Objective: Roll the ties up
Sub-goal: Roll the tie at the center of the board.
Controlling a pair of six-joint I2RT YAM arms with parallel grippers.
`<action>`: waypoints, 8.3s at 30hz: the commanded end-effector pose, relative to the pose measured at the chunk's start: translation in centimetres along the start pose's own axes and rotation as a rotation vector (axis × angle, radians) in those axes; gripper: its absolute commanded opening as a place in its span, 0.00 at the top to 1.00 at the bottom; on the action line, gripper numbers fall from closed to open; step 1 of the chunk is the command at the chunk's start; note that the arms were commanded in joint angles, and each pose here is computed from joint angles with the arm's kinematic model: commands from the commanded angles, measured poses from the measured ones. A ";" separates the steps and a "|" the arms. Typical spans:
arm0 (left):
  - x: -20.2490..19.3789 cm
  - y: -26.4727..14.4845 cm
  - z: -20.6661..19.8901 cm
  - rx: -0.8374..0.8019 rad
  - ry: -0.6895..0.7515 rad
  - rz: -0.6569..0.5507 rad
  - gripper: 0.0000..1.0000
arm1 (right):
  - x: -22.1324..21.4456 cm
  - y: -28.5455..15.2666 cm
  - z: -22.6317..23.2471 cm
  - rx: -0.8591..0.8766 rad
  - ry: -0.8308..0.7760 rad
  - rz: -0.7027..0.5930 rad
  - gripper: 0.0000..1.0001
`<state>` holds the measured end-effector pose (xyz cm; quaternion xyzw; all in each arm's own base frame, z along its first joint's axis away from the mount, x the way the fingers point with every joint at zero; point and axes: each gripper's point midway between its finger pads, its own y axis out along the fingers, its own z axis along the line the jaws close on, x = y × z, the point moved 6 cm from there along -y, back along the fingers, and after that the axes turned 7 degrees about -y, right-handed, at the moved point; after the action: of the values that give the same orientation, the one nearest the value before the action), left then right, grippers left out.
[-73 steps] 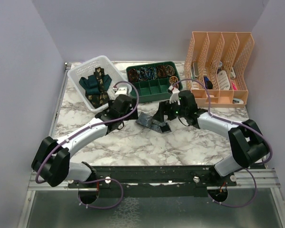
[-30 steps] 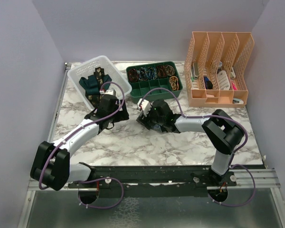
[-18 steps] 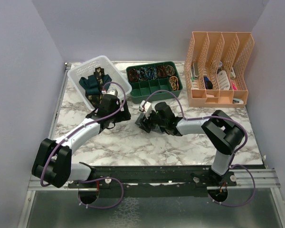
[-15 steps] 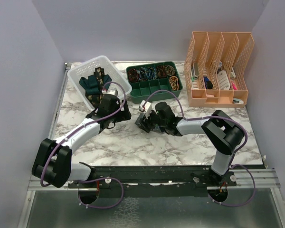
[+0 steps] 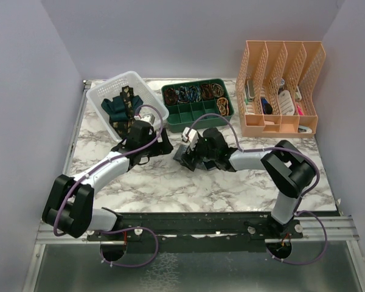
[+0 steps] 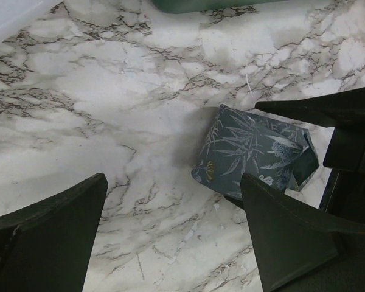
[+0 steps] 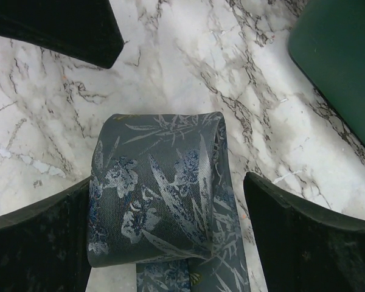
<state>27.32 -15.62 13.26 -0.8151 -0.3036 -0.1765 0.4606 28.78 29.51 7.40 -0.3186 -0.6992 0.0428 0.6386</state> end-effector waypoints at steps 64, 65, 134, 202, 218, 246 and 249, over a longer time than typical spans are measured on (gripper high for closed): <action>-1.1 5.6 -1.5 -0.520 0.240 0.217 0.07 | -0.4 -4.1 -0.8 -0.163 0.808 0.226 0.58; -1.2 5.7 -1.5 -0.528 0.242 0.220 0.07 | -0.4 -4.1 -0.9 -0.165 0.809 0.228 0.58; 0.9 6.1 -3.0 -0.130 0.207 0.304 0.58 | -6.1 -6.7 -3.1 -0.070 0.909 0.303 0.69; -9.5 7.5 -17.1 0.213 0.989 0.269 0.30 | -8.6 -20.9 -3.3 -1.096 1.263 -0.035 0.44; -6.3 5.3 -18.8 0.041 0.783 0.250 0.24 | -5.7 -16.9 -3.4 -0.540 1.260 -0.102 0.41; -0.6 6.8 -10.9 -0.231 0.371 0.292 0.15 | -0.1 -12.9 -3.9 -0.355 1.138 0.166 0.25; -0.7 7.2 -10.9 -0.229 0.371 0.300 0.15 | 0.0 -12.2 -3.9 -0.369 1.119 0.221 0.20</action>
<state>30.97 -26.69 13.69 -0.8347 -0.0844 -0.2771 0.4683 27.24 18.37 14.51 -0.4189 -0.2277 -0.1997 0.8560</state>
